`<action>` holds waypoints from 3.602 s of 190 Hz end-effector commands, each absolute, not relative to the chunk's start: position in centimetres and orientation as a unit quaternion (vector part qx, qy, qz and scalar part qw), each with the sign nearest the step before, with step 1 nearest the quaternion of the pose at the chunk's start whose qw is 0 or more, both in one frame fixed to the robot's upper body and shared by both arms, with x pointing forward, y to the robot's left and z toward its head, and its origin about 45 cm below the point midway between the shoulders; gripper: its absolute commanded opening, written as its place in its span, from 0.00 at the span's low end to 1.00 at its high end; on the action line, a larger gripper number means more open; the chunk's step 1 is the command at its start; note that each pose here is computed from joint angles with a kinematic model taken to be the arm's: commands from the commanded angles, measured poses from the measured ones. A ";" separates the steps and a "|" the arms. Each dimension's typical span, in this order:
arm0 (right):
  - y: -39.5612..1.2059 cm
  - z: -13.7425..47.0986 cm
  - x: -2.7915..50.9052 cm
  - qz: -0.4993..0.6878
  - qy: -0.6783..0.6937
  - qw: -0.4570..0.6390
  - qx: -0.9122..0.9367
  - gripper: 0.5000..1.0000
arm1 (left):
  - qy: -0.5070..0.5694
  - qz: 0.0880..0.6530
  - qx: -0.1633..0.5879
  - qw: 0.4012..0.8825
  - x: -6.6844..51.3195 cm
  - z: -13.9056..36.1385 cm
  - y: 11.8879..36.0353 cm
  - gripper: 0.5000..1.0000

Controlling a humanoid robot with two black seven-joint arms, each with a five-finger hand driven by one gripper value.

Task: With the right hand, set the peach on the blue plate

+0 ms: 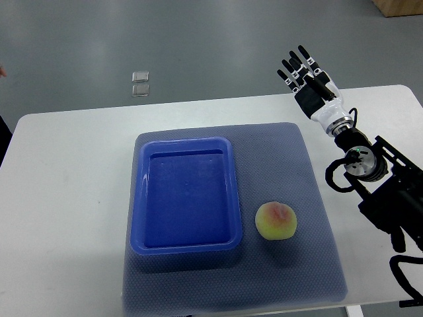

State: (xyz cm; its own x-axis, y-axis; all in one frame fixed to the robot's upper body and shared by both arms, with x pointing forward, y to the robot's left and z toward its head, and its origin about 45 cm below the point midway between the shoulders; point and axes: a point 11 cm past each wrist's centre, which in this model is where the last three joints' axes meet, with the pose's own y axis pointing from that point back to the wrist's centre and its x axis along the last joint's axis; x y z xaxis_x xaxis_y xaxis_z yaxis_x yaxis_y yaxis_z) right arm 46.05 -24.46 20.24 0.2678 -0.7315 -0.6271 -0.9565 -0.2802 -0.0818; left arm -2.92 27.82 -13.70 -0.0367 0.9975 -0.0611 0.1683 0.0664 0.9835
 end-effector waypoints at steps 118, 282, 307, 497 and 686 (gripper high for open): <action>-22.0 31.2 44.5 -0.218 0.181 -0.391 -0.876 0.86 | 0.564 0.447 0.516 0.465 -2.8 -13.7 27.8 1.00; -20.8 28.5 36.4 -0.264 0.036 -0.483 -0.834 0.86 | 0.563 0.450 0.516 0.462 -2.8 -13.7 28.0 1.00; -21.3 26.9 35.8 -0.247 0.044 -0.478 -0.841 0.86 | 0.563 0.450 0.517 0.462 -2.8 -13.7 28.1 1.00; -21.1 19.8 31.6 -0.135 0.070 -0.412 -0.898 0.86 | 0.563 0.450 0.518 0.460 -2.9 -13.7 28.2 1.00; -21.9 17.4 31.5 -0.170 0.114 -0.397 -0.895 0.31 | 0.564 0.449 0.517 0.462 -2.9 -13.7 28.0 1.00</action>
State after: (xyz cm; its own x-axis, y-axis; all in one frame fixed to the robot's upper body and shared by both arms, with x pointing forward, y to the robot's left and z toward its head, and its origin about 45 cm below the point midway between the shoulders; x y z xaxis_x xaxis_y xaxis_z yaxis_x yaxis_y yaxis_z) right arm 31.52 -21.87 17.45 0.9196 -0.0900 0.3824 -0.3431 -0.6582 0.6702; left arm -2.93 28.02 -13.71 -0.0379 0.9977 -0.0556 0.1685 0.0612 0.9838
